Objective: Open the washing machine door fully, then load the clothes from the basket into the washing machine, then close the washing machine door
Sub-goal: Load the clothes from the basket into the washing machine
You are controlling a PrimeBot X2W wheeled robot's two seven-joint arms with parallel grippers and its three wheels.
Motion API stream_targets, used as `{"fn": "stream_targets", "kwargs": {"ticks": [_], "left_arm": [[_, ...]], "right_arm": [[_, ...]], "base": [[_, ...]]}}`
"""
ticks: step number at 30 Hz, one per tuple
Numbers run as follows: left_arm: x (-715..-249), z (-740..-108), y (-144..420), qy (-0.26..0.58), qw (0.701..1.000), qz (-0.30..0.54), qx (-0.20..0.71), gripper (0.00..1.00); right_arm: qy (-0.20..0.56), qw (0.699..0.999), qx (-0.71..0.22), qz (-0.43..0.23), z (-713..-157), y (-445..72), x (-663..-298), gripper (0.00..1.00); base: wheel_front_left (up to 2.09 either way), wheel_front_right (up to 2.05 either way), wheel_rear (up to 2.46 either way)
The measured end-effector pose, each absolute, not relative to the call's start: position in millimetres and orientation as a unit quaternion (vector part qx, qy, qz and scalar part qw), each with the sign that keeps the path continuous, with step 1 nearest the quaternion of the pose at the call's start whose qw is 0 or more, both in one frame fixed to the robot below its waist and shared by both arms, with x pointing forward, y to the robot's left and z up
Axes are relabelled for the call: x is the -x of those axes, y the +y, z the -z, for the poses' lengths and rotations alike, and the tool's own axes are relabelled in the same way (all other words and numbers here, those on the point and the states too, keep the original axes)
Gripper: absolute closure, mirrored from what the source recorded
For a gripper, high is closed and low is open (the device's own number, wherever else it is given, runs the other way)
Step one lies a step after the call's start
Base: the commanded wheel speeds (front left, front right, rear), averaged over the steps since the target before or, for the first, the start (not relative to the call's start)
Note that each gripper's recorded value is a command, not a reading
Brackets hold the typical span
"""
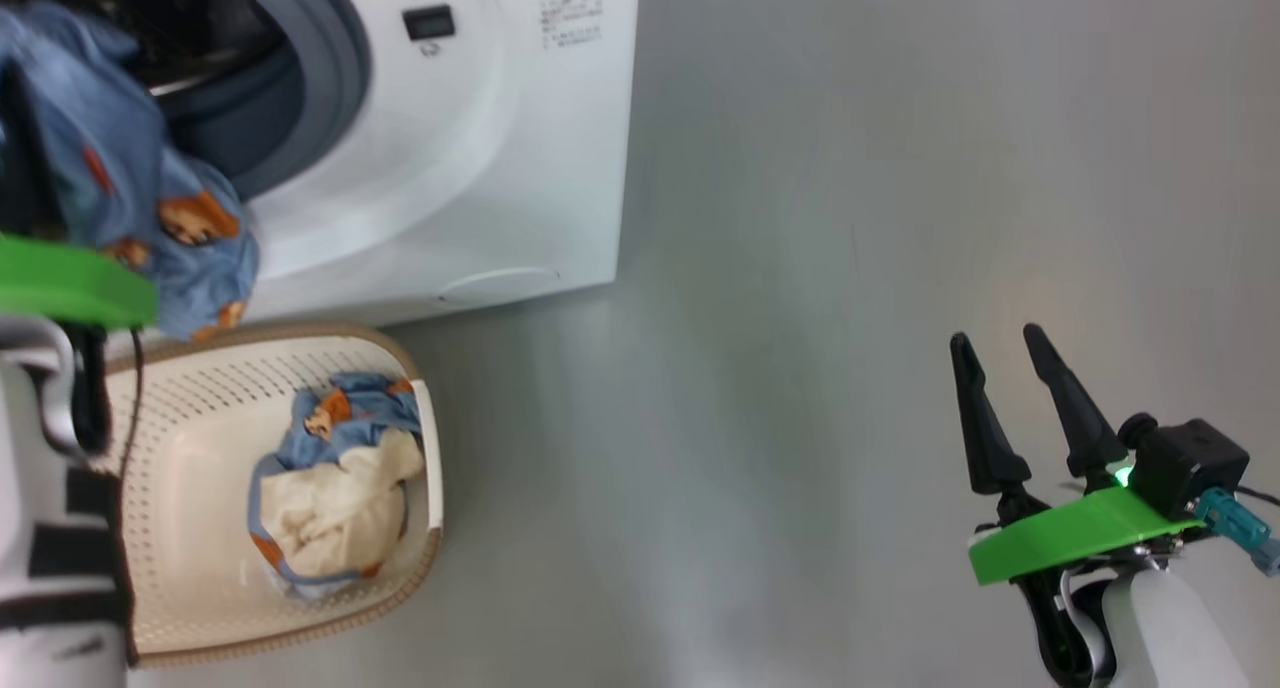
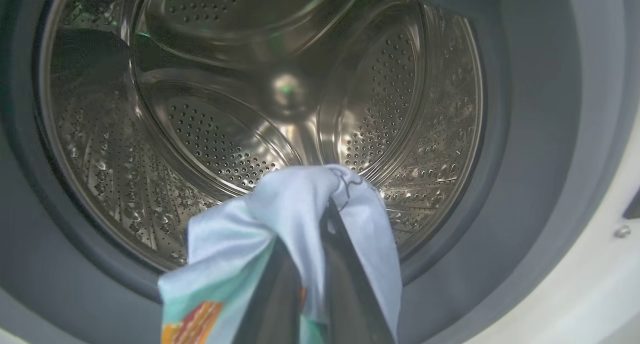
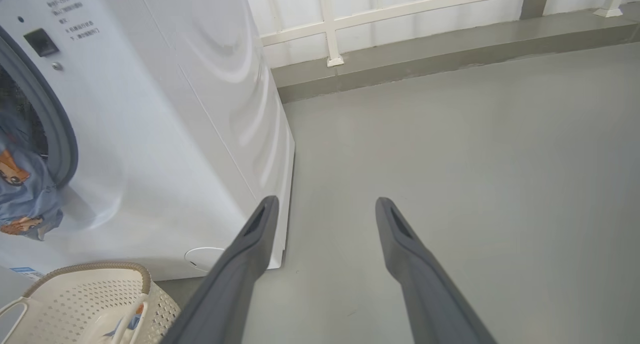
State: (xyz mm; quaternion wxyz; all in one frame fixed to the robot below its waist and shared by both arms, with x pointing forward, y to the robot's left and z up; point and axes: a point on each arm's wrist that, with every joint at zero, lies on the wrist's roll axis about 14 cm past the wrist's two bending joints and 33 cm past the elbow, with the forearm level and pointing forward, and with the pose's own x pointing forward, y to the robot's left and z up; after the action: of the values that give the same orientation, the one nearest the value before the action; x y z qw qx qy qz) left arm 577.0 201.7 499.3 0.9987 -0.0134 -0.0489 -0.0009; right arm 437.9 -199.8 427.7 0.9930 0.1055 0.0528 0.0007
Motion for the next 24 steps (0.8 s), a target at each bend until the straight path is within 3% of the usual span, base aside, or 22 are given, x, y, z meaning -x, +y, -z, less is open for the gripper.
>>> {"fn": "stream_targets", "kwargs": {"ticks": [24], "left_arm": [[-690, -413, 183, 0.012, 1.0, 0.028, -0.002, 1.0]], "right_arm": [[0.14, 0.983, -0.113, 0.02, -337, -202, -461, 0.0]], "base": [[0.0, 0.0, 0.0]]}}
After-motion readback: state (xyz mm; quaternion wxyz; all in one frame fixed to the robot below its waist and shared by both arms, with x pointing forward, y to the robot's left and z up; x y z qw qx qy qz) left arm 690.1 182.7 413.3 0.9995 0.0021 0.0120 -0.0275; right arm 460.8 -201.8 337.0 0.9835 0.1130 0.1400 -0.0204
